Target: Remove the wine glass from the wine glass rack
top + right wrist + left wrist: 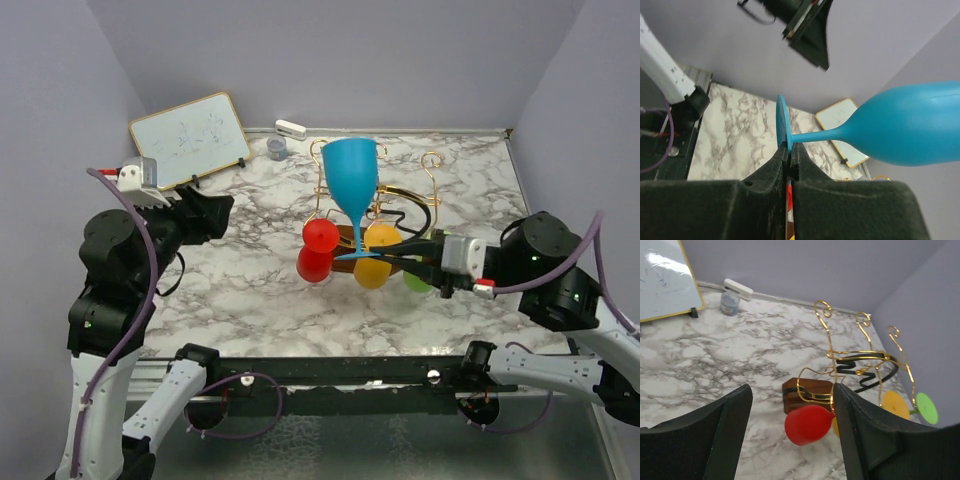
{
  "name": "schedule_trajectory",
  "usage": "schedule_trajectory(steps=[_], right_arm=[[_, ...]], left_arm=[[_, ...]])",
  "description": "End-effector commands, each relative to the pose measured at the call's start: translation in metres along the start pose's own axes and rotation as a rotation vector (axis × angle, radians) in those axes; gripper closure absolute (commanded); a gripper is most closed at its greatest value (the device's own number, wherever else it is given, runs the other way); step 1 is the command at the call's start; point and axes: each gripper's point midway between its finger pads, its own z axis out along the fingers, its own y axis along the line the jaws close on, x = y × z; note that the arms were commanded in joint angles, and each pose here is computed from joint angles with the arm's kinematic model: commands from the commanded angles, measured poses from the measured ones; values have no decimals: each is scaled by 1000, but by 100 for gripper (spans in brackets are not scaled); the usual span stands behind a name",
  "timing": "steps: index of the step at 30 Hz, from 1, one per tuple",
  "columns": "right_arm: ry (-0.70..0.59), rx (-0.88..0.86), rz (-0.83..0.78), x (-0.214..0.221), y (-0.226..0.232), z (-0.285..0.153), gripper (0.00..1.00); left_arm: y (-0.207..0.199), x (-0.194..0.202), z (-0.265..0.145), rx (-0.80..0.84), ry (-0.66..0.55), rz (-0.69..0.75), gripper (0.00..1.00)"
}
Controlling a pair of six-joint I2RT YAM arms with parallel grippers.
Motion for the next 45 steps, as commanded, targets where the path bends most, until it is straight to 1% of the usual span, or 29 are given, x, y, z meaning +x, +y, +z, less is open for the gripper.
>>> schedule_trajectory(steps=[1, 4, 7, 9, 14, 18, 21, 25, 30, 33, 38, 45], right_arm=[[110, -134, -100, 51, 30, 6, 99], [172, -167, -160, 75, 34, 11, 99], [181, -174, -250, 91, 37, 13, 99], [177, -165, -308, 97, 37, 11, 99], [177, -201, -436, 107, 44, 8, 99], [145, -242, -587, 111, 54, 4, 99], [157, -250, -644, 117, 55, 4, 99], [168, -274, -732, 124, 62, 8, 99], [215, -311, -831, 138, 65, 18, 99], [212, -339, -894, 139, 77, 28, 99], [216, -335, -990, 143, 87, 39, 99], [225, -319, -1062, 147, 91, 41, 99]], left_arm=[[-32, 15, -23, 96, 214, -78, 32], [-43, 4, -38, 110, 212, -114, 32], [-44, 0, -47, 100, 206, -143, 32], [-45, 3, -51, 96, 222, -168, 32], [-63, 7, -58, 165, 284, -245, 32], [-72, 9, -60, 194, 328, -288, 32], [-82, 10, -62, 233, 363, -324, 32], [-89, 8, -64, 259, 370, -359, 31], [-97, 5, -66, 294, 377, -392, 32], [-101, 7, -65, 316, 391, -415, 32], [-100, 12, -67, 317, 414, -416, 32], [-86, 25, -73, 255, 437, -373, 32]])
